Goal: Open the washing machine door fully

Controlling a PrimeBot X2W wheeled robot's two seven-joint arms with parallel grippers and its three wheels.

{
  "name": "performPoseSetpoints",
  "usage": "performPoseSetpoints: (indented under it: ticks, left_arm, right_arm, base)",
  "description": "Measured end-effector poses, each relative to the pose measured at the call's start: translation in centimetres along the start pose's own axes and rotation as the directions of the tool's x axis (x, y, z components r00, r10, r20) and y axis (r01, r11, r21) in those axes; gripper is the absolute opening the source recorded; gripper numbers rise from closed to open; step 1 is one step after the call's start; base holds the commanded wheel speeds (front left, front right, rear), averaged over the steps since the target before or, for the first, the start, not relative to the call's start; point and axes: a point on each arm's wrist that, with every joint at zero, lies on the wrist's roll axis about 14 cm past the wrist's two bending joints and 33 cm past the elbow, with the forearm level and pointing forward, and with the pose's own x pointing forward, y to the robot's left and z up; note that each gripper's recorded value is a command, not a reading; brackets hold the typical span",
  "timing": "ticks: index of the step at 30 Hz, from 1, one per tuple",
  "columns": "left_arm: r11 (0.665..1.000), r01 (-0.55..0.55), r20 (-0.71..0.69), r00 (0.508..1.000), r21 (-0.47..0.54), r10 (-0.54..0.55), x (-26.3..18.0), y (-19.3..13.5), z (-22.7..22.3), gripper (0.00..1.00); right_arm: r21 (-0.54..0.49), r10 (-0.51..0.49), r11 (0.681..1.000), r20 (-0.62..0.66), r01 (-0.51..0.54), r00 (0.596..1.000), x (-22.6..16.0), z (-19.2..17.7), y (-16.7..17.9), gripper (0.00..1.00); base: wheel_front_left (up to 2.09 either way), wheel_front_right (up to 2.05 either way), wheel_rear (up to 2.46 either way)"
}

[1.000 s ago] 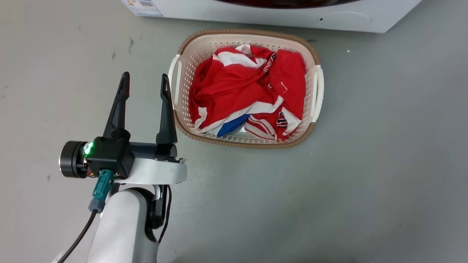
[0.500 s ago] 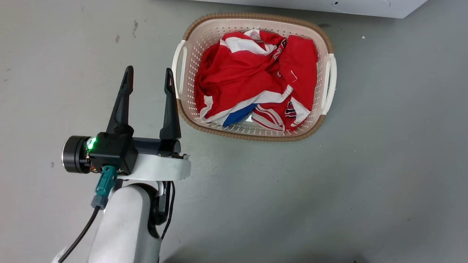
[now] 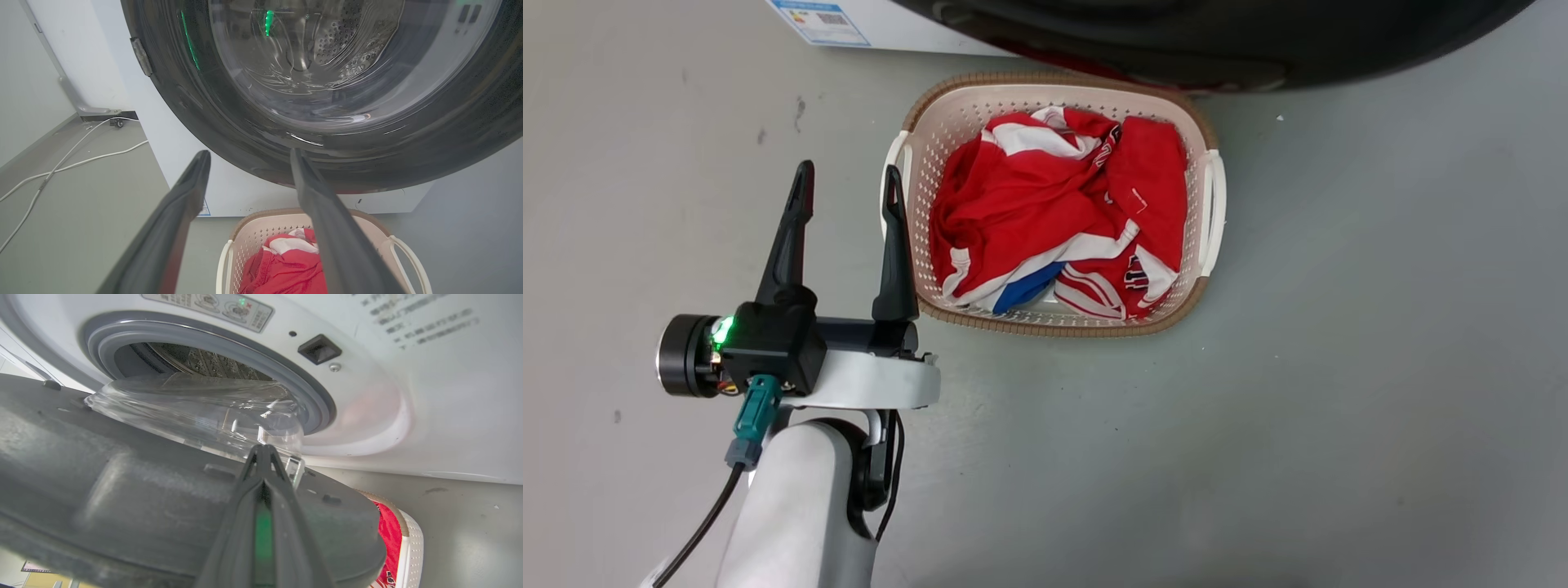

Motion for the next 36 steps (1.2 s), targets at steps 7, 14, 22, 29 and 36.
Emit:
performPoseSetpoints:
  ticks: [7,14,22,29,36]
  left_arm:
    - [1.000,0.020,0.012,1.000,-0.005,-0.020,-0.4,-0.7,0.8,1.00]
    - [1.000,0.024,0.023,0.999,-0.007,-0.024,-1.1,-0.8,1.6,1.00]
    - [1.000,0.014,0.035,0.999,-0.002,-0.014,-2.3,-0.3,2.6,1.00]
    - [1.000,0.011,0.054,0.998,-0.002,-0.011,-3.3,-0.3,3.9,1.00]
    - [1.000,0.003,0.069,0.998,-0.001,-0.002,-4.9,0.0,5.0,1.00]
  right_arm:
    - [-0.009,0.061,0.998,-0.120,-0.062,0.991,-0.5,-4.7,2.7,0.00]
    - [-0.006,0.098,0.995,-0.186,-0.101,0.978,-2.4,-8.0,4.3,0.00]
    - [0.013,0.140,0.990,-0.240,-0.141,0.961,-4.5,-11.3,6.2,0.00]
    - [0.050,0.152,0.988,-0.297,-0.143,0.943,-6.2,-14.9,7.1,0.00]
    - [0.090,0.190,0.981,-0.321,-0.169,0.928,-7.6,-17.3,9.1,0.00]
  base:
    - [0.00,0.00,0.00]
    - [0.00,0.00,0.00]
    - [0.00,0.00,0.00]
    - [0.00,0.00,0.00]
    - [0.00,0.00,0.00]
